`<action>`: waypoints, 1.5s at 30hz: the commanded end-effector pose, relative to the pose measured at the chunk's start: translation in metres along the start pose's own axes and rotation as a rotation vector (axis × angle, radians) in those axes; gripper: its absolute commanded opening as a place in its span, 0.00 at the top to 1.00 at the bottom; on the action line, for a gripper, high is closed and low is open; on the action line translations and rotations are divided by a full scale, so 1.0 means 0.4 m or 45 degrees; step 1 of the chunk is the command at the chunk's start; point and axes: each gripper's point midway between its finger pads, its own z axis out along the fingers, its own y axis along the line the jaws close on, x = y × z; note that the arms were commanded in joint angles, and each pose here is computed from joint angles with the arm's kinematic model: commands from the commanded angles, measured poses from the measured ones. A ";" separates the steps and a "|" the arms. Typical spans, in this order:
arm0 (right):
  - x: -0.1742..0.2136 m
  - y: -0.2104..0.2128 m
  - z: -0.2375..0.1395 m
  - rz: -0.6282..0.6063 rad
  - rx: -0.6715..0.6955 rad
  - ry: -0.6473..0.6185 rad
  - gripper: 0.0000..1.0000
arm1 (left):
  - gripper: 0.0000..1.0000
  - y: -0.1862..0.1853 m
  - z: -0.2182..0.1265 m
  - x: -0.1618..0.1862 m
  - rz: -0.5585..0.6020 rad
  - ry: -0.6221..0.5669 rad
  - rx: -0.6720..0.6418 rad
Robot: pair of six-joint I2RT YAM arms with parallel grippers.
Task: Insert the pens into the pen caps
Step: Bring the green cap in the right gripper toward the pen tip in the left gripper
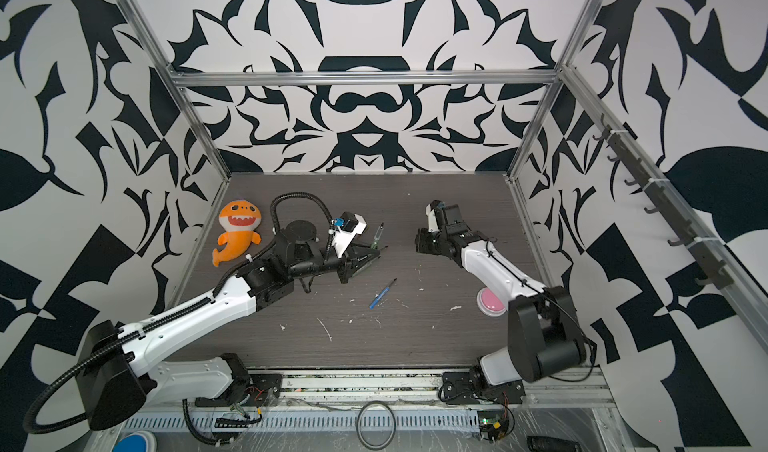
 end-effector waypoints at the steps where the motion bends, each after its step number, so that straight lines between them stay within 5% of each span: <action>1: -0.102 0.135 -0.124 -0.093 -0.225 -0.335 0.90 | 0.90 0.040 -0.032 -0.041 0.047 -0.140 -0.155; 9: -0.193 0.317 -0.403 -0.178 -0.559 -0.816 0.89 | 0.90 0.026 -0.041 -0.050 0.076 -0.187 -0.122; 18: -0.216 0.439 -0.573 -0.221 -0.832 -1.025 0.90 | 0.91 0.013 -0.030 -0.041 0.062 -0.163 -0.072; 28: -0.194 0.537 -0.608 -0.319 -0.981 -1.006 0.91 | 0.91 0.003 -0.025 -0.037 0.053 -0.142 -0.038; 45: -0.172 0.559 -0.580 -0.344 -0.989 -0.971 0.92 | 0.91 0.001 -0.021 -0.035 0.052 -0.128 -0.029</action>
